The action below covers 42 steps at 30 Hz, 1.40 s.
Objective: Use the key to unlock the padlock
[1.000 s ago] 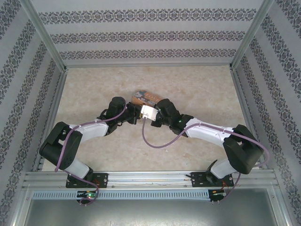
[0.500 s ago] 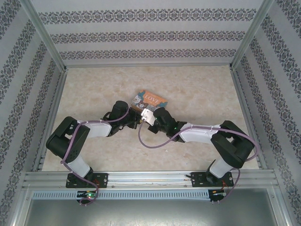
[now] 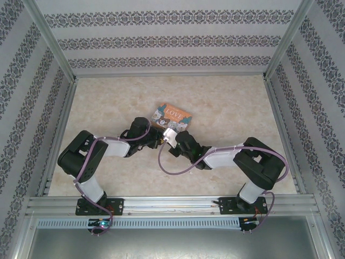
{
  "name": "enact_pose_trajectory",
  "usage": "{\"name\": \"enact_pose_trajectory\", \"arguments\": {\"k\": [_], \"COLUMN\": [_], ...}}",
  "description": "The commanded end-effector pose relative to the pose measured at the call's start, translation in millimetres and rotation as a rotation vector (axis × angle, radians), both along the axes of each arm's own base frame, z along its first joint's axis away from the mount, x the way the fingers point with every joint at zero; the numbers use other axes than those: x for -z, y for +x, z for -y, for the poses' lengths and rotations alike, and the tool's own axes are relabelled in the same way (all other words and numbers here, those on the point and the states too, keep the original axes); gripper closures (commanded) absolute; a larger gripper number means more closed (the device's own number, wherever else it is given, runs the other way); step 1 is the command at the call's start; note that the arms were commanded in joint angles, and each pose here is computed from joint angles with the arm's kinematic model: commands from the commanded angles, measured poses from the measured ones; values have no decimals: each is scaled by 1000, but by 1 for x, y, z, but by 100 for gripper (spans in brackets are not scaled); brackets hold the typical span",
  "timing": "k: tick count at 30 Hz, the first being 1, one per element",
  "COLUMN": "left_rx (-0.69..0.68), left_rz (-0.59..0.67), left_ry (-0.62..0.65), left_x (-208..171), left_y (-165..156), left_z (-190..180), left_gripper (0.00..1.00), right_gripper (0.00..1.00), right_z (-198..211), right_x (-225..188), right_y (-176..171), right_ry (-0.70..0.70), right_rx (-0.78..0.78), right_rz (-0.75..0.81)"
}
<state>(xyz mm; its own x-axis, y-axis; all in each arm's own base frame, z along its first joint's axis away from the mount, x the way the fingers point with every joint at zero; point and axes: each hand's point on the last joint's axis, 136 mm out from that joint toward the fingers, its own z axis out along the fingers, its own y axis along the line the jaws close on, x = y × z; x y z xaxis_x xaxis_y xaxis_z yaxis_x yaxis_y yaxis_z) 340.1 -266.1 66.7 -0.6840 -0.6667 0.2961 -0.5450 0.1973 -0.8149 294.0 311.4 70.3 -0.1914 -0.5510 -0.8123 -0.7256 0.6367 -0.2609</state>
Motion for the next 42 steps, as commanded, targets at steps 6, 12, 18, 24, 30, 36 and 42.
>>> {"name": "enact_pose_trajectory", "arguments": {"k": [6, 12, 18, 24, 30, 36, 42], "left_rx": [76, 92, 120, 106, 103, 74, 27], "left_rz": [84, 150, 241, 339, 463, 598, 691], "left_ry": [105, 251, 438, 594, 757, 895, 992], "left_x": [-19, -41, -64, -87, -117, -150, -178], "left_y": [-8, -13, -15, -10, -5, -4, -8], "left_z": [-4, -28, -56, -82, -104, -125, -143], "left_gripper": [65, 45, 37, 35, 31, 26, 25], "right_gripper": [100, 100, 100, 100, 100, 100, 100], "right_z": [-8, -4, 2, 11, 25, 45, 68], "right_x": [-5, -5, -13, -19, -23, -22, -14], "right_y": [-7, -10, -10, -8, -7, -5, -8], "right_ry": [126, 186, 292, 412, 537, 633, 736], "right_rx": [16, 50, 96, 161, 240, 325, 383], "right_rz": [-33, -62, -105, -156, -201, -269, -396]}}
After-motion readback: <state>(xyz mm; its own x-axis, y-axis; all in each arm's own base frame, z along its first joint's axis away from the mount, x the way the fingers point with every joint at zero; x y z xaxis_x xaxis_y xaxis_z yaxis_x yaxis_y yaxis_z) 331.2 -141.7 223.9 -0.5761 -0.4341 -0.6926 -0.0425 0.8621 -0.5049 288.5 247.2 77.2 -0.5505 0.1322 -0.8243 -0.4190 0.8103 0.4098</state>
